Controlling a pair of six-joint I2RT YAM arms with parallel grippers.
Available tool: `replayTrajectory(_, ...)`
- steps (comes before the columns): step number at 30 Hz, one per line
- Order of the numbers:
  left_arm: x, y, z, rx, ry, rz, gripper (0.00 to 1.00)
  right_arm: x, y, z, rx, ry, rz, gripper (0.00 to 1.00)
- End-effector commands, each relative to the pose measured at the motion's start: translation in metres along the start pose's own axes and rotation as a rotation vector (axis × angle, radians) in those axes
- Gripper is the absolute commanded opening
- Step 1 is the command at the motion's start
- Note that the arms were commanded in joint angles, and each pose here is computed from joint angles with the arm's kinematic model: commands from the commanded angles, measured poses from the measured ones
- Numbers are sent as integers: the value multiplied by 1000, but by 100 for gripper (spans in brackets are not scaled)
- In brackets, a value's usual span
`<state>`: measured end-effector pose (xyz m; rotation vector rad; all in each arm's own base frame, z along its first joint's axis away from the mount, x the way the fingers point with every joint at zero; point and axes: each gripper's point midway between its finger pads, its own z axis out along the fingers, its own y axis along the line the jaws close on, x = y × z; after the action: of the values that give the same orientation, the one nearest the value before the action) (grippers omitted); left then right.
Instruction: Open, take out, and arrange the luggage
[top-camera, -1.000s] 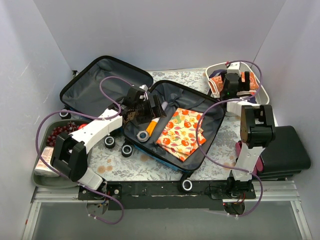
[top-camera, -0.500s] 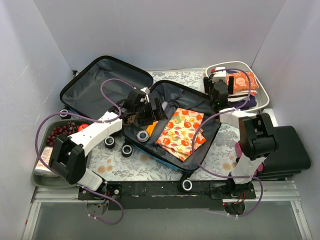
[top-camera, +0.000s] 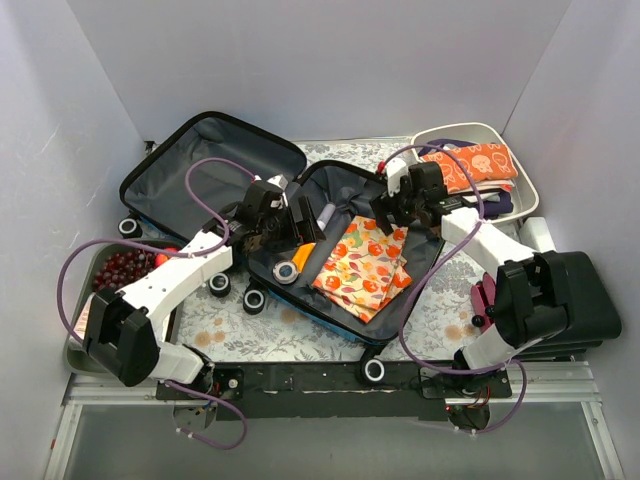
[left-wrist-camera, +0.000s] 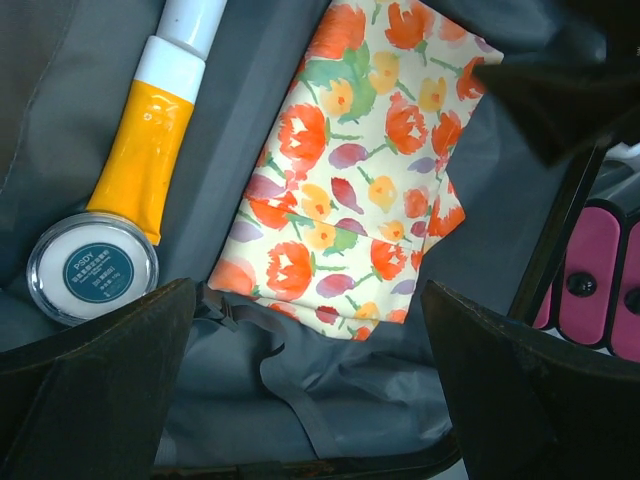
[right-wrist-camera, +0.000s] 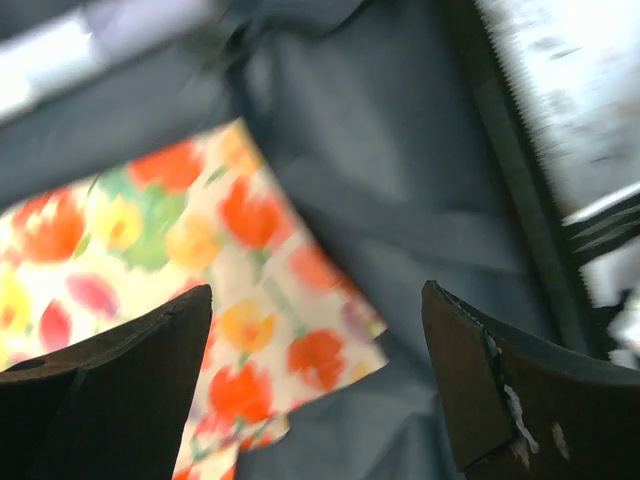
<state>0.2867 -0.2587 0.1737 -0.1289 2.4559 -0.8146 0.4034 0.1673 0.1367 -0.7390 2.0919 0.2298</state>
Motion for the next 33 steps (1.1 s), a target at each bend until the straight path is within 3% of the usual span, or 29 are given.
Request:
replayTrajectory(1, -1, 4, -12, -19, -27, 41, 98, 40, 50, -27, -317, 227, -67, 92)
replayTrajectory(11, 9, 12, -15, -26, -6, 56, 98, 62, 46, 14, -340, 315, -46, 88)
replayTrajectory(27, 11, 27, -6, -73, -17, 58, 98, 99, 90, -30, -405, 361, 48, 79)
replayTrajectory(33, 12, 33, -1, -102, -15, 55, 98, 131, 92, -23, -345, 477, 157, 71)
